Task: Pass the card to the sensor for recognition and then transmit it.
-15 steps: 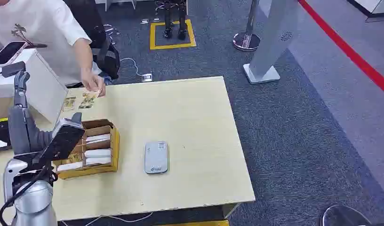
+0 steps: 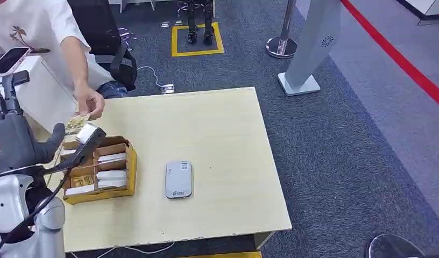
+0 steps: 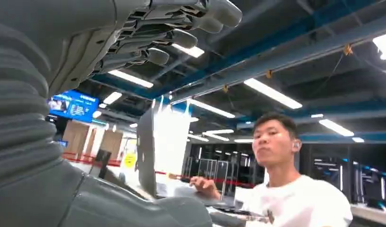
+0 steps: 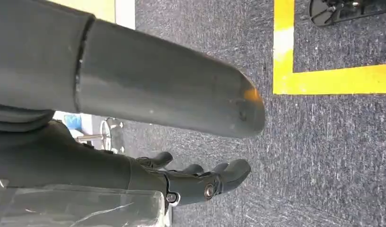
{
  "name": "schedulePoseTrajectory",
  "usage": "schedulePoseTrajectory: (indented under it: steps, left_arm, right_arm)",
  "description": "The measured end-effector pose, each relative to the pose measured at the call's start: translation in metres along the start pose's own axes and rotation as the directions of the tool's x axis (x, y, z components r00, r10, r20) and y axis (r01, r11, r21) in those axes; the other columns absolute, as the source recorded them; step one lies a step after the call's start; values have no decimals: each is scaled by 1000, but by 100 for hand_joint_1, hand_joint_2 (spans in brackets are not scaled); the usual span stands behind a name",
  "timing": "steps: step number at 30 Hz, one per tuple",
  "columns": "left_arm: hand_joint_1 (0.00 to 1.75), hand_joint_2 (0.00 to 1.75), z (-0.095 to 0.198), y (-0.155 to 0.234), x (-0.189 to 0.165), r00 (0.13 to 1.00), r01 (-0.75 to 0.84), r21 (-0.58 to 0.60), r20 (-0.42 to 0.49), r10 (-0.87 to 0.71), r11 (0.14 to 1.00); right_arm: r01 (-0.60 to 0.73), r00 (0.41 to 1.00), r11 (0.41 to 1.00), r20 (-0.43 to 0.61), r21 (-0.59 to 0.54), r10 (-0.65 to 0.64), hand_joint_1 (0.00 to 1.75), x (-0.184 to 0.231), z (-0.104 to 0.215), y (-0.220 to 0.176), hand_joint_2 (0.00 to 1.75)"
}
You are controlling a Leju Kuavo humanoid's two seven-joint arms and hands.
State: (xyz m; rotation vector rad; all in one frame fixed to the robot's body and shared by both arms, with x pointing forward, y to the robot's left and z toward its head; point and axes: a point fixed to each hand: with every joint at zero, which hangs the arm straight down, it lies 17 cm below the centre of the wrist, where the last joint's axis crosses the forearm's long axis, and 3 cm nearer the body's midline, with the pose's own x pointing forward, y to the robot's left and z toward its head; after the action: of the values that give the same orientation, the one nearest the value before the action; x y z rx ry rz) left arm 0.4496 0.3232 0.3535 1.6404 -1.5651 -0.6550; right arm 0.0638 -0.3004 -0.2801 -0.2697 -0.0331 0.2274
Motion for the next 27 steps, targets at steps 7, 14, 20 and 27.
schedulePoseTrajectory:
  steps: [7, 14, 20, 27]
  left_arm:
    - [0, 175, -17, -4, -3, 985, 156, -19, -73, -157, 988]
    - [0, 175, -16, -25, 35, 967, 241, -42, 96, -236, 970]
    - [0, 175, -9, -44, 54, 953, 244, -75, 206, -225, 967]
    - [0, 175, 13, -72, 77, 947, 202, -149, 284, -154, 968]
  right_arm:
    - [-2, 1000, 1000, 4, 1, 2, 0, 3, 0, 1, 0]
    - [2, 1000, 1000, 5, 5, -2, 0, 4, 1, 3, 0]
    - [10, 1000, 1000, 3, 7, -10, 0, 4, 1, 4, 0]
    - [23, 1000, 1000, -1, 11, -23, 0, 3, 2, 6, 0]
